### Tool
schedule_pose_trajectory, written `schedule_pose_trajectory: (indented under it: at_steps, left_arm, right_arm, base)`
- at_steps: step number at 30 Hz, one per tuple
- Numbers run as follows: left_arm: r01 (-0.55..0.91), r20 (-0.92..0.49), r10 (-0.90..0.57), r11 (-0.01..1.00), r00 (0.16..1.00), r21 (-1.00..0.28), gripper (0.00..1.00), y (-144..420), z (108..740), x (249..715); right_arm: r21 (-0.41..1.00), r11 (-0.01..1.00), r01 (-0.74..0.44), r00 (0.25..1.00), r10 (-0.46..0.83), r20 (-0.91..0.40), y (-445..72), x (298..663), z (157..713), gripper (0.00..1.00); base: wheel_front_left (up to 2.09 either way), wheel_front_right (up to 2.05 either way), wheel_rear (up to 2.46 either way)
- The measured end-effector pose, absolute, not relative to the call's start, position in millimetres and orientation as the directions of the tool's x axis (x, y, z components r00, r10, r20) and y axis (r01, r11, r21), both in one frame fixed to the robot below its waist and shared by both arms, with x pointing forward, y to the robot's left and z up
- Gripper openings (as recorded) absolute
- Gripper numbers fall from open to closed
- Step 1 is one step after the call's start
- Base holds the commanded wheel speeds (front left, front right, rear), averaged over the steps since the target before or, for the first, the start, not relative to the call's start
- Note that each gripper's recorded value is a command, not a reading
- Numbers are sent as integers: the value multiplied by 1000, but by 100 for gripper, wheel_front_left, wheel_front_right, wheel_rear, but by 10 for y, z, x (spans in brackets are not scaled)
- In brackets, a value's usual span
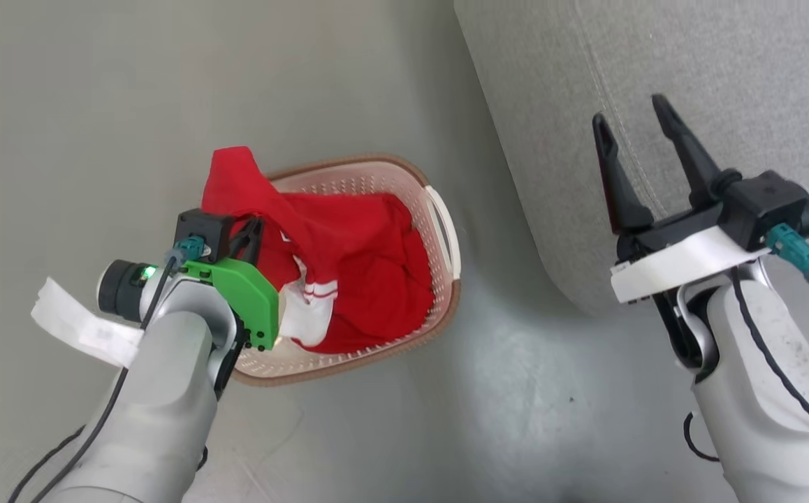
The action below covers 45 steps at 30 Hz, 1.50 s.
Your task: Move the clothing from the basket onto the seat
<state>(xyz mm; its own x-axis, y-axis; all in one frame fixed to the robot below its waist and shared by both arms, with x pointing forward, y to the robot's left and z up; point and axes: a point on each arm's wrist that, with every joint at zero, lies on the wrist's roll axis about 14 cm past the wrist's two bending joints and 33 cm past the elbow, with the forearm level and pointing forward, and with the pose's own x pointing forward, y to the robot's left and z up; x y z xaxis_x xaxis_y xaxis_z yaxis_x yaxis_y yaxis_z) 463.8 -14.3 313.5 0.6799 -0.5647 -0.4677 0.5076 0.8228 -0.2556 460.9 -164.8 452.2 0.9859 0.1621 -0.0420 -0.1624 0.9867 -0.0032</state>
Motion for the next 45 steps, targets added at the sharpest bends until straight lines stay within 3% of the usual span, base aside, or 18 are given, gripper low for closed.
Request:
schedule_pose_trajectory:
  at_steps: [13,22,34,45]
  left_arm:
    - [524,-247,-574,817,781,-240,0,-128,4084,4663]
    - [552,24,-563,799,826,-240,0,-139,5103,4720]
    - [573,304,-504,790,809,-218,0,-45,6133,4458]
    - [590,358,-500,780,788,-209,0,-82,6301,4133]
  right_arm:
    - [29,975,-221,975,220,26,-1395,4398,4844,100]
    - [51,965,-256,966,253,55,-1229,4181,4988,100]
    - [80,953,-291,956,287,61,-1077,3844,5029,100]
    - [98,949,-298,954,293,69,-1038,3642,5049,100]
  base:
    - [0,0,0]
    - [0,0,0]
    - [0,0,0]
    - [0,0,0]
